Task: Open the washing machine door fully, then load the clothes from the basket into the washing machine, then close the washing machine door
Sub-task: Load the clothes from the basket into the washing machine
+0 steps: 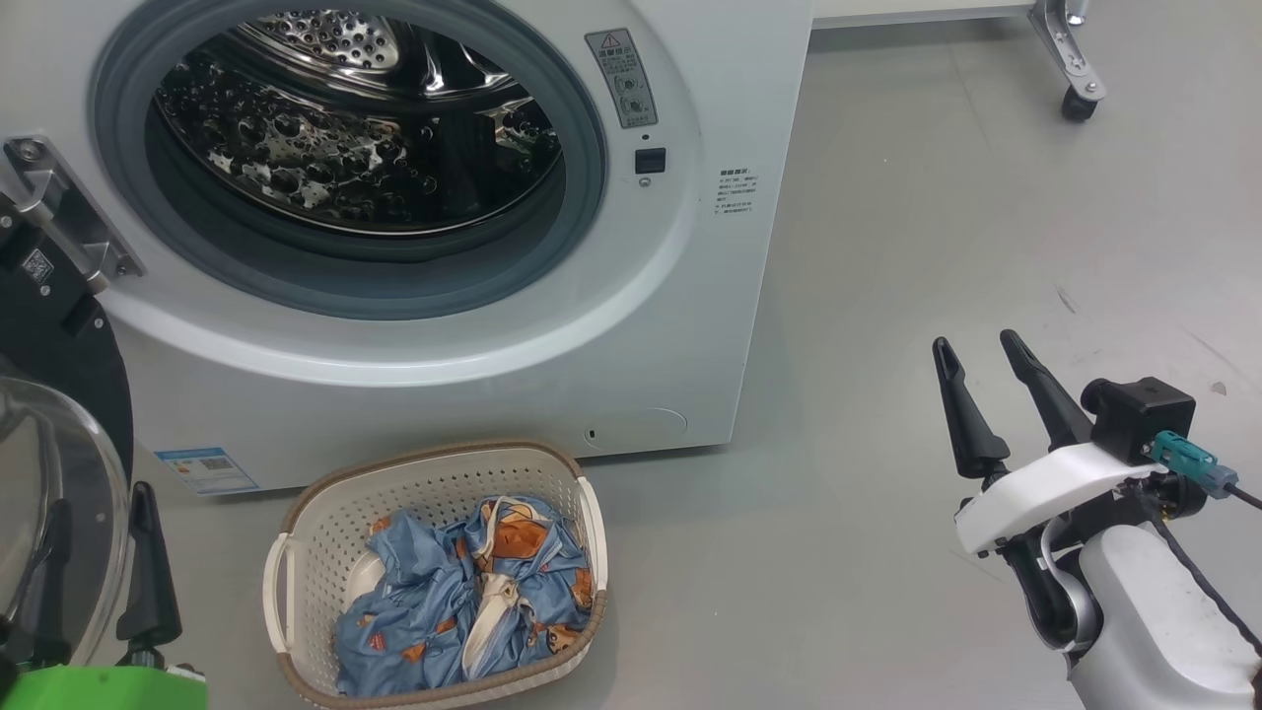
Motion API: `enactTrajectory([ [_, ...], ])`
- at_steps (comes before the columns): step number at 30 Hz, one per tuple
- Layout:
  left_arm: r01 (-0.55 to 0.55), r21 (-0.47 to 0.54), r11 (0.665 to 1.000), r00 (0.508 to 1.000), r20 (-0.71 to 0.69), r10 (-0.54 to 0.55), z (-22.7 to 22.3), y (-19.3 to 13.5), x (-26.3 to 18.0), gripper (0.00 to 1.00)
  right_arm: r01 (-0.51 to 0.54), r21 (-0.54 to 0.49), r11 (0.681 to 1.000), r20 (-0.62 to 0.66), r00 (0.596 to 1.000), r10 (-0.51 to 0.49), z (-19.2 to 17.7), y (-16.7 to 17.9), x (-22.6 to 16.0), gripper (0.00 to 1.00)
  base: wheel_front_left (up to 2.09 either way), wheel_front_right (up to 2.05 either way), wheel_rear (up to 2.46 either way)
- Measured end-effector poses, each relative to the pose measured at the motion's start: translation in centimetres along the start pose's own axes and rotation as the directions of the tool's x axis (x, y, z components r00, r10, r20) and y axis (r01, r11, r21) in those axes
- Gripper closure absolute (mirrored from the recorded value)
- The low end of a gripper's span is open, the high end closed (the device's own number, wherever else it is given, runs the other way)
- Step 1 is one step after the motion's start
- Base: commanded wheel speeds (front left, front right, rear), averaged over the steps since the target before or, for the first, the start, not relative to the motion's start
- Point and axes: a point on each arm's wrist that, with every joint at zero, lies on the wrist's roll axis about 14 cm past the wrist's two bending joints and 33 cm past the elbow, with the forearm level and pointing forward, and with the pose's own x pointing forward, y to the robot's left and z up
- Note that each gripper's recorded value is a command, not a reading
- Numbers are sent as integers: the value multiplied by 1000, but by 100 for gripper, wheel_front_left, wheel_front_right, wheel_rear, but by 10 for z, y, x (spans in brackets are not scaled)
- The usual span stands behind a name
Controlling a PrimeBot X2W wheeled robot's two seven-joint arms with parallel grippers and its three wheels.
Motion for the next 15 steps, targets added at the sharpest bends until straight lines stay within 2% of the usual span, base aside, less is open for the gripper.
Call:
enactTrajectory([
  [15, 0, 3, 1000, 1000, -27, 0, -10, 1, 5, 0, 6, 10, 1000, -27, 1000, -5, -11, -3, 3, 0, 0, 0, 0],
])
